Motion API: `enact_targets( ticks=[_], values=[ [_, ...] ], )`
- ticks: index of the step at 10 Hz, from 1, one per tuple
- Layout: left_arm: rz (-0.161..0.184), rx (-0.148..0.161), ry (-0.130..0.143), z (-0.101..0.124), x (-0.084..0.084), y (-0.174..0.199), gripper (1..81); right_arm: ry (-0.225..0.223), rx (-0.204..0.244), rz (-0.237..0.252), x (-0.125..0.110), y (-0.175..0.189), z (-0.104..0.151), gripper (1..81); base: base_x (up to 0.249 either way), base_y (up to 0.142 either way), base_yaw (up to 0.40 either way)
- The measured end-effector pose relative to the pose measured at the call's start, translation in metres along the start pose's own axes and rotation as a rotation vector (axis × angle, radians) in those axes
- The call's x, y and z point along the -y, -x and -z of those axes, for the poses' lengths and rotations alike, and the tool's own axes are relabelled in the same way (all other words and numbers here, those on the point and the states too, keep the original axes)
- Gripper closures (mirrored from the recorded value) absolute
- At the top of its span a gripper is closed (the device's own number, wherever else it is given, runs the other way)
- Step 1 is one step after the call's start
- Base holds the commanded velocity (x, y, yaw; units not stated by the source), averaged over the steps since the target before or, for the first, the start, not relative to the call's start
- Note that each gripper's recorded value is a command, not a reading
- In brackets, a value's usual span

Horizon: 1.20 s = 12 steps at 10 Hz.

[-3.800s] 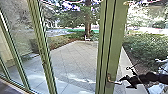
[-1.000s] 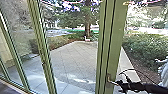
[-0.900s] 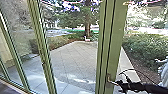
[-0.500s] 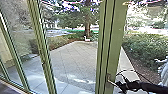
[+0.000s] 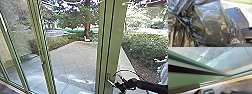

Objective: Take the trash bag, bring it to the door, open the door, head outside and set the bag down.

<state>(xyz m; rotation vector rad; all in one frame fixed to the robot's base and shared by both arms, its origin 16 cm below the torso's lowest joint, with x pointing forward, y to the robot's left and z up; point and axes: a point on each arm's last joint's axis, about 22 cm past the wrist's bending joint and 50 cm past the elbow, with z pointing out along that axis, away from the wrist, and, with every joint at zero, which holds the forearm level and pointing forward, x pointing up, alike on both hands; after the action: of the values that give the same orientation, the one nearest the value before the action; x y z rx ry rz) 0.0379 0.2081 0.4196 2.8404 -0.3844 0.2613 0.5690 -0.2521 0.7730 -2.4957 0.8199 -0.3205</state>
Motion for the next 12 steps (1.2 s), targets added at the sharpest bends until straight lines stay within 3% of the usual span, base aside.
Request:
enact_targets(
  ticks=[2, 3, 7, 10, 12],
  values=[
    [-0.001, -0.002, -0.001, 0.000, 0.000, 0.000, 81.1, -0.002, -0.016, -0.031, -0.004, 0.002, -0.016, 1.0, 0.000, 0.000, 0.000],
    [-0.001, -0.001, -0.001, 0.000, 0.000, 0.002, 81.1, -0.025, -0.025, -0.043, -0.003, 0.004, -0.021, 1.0, 0.000, 0.000, 0.000],
    [-0.003, -0.002, -0.004, 0.001, 0.002, 0.003, 81.1, -0.212, -0.108, -0.105, 0.003, 0.005, -0.032, 1.0, 0.000, 0.000, 0.000],
    [-0.001, -0.002, -0.003, 0.001, 0.001, 0.002, 81.1, -0.211, -0.109, -0.101, 0.004, 0.004, -0.031, 1.0, 0.000, 0.000, 0.000],
    [0.001, 0.001, -0.003, 0.001, 0.001, 0.005, 81.1, -0.144, -0.080, -0.078, 0.001, 0.006, -0.029, 1.0, 0.000, 0.000, 0.000]
  ],
)
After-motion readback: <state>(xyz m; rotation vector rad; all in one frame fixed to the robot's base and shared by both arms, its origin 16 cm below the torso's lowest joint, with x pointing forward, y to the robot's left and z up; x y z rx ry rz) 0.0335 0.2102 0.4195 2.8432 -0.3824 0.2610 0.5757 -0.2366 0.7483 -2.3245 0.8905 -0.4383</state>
